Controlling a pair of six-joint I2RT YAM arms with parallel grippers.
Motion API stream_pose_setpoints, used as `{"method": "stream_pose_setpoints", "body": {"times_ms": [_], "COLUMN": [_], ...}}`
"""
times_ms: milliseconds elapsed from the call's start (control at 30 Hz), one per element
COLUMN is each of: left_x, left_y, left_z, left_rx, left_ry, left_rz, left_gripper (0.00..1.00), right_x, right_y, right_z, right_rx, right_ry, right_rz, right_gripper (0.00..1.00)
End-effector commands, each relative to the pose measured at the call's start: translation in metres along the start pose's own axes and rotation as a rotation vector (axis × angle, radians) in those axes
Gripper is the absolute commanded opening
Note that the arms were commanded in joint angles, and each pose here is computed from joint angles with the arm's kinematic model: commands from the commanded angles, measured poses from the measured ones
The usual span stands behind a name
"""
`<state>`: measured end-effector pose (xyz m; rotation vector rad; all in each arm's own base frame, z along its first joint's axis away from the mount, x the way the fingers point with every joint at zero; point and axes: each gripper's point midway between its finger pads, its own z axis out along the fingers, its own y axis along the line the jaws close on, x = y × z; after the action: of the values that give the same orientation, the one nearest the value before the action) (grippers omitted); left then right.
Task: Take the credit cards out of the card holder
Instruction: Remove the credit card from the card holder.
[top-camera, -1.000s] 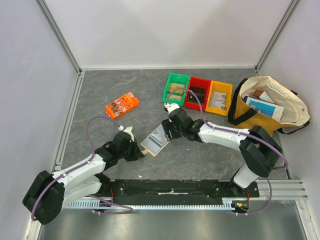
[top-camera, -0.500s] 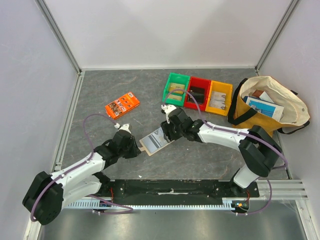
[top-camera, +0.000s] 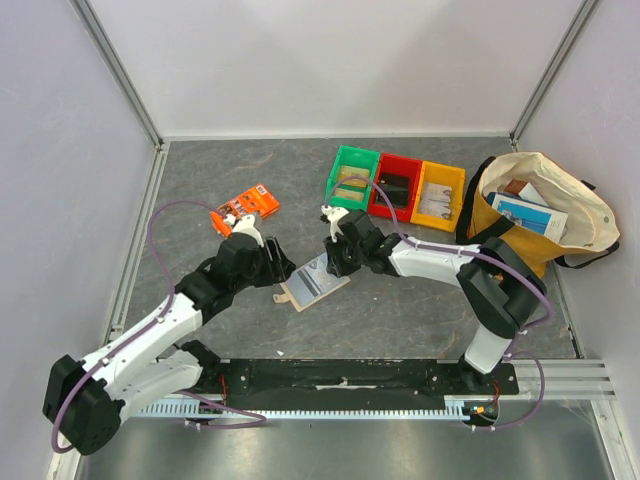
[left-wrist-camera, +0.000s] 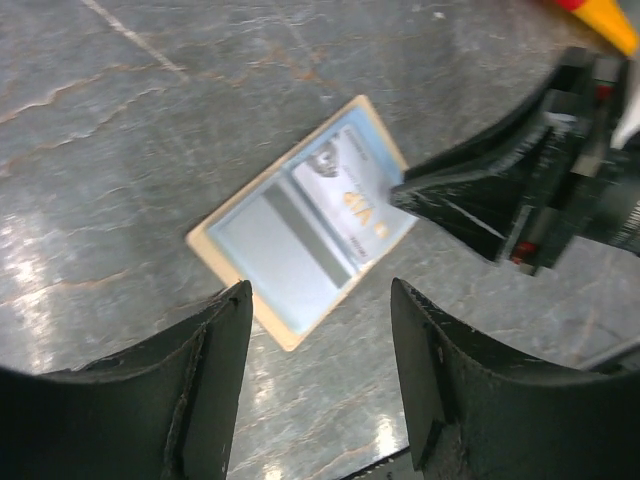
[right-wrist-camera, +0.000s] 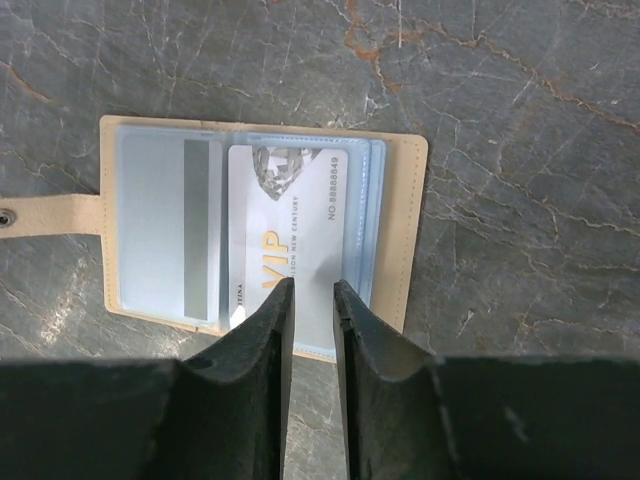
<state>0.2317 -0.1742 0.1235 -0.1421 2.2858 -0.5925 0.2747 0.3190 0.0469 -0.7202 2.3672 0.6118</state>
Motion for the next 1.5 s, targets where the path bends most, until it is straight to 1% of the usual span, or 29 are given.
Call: {"method": "stream_pose_setpoints", "body": {"times_ms": [0,33,167,300,500,767,933,1133,1333,1467], "left_x": [-0.013,-0.012,0.0,0.011,0.025,0.04,0.041,0.047,0.051,0.052], "left_y": [-0.041,-0.046,-0.052,-0.049,-0.046,-0.035,-0.017,-0.017,-0.015,-0.018], "left_z": [0.002,0.005,0.025,0.048,0.07,0.092,0.098,0.105,0.108,0.106], "left_rx": [0.162,0.186,0.213,0.201,0.194,0.145,0.066,0.067,0.063,0.097], "left_ry": [-0.002,0.008,0.06,0.08,0.11,0.138,0.098,0.122,0.123,0.117], "left_rz": [-0.049,-0.066,-0.113,-0.166,-0.258,-0.327,-0.344,-0.34,-0.344,-0.359], "left_gripper": [0.64,0.64,0.63,0.62,0.62,0.61,0.61,0.59,0.55,0.48], "right_x": [-0.014,-0.018,-0.002,0.014,0.041,0.058,0.058,0.057,0.057,0.057], "right_y": [0.009,0.009,0.004,-0.001,-0.011,-0.013,-0.016,-0.017,-0.018,-0.018], "right_z": [0.006,0.008,0.012,0.014,0.017,0.017,0.016,0.016,0.015,0.016], "right_rx": [-0.087,-0.1,-0.112,-0.099,-0.08,-0.088,-0.089,-0.096,-0.098,-0.101], "right_ry": [-0.04,-0.062,-0.034,-0.008,0.047,0.066,0.059,0.055,0.055,0.057], "right_rz": [0.027,0.036,0.072,0.101,0.153,0.197,0.217,0.224,0.231,0.238], "right_gripper": [0.26,0.24,0.2,0.2,0.2,0.19,0.19,0.19,0.19,0.19]}}
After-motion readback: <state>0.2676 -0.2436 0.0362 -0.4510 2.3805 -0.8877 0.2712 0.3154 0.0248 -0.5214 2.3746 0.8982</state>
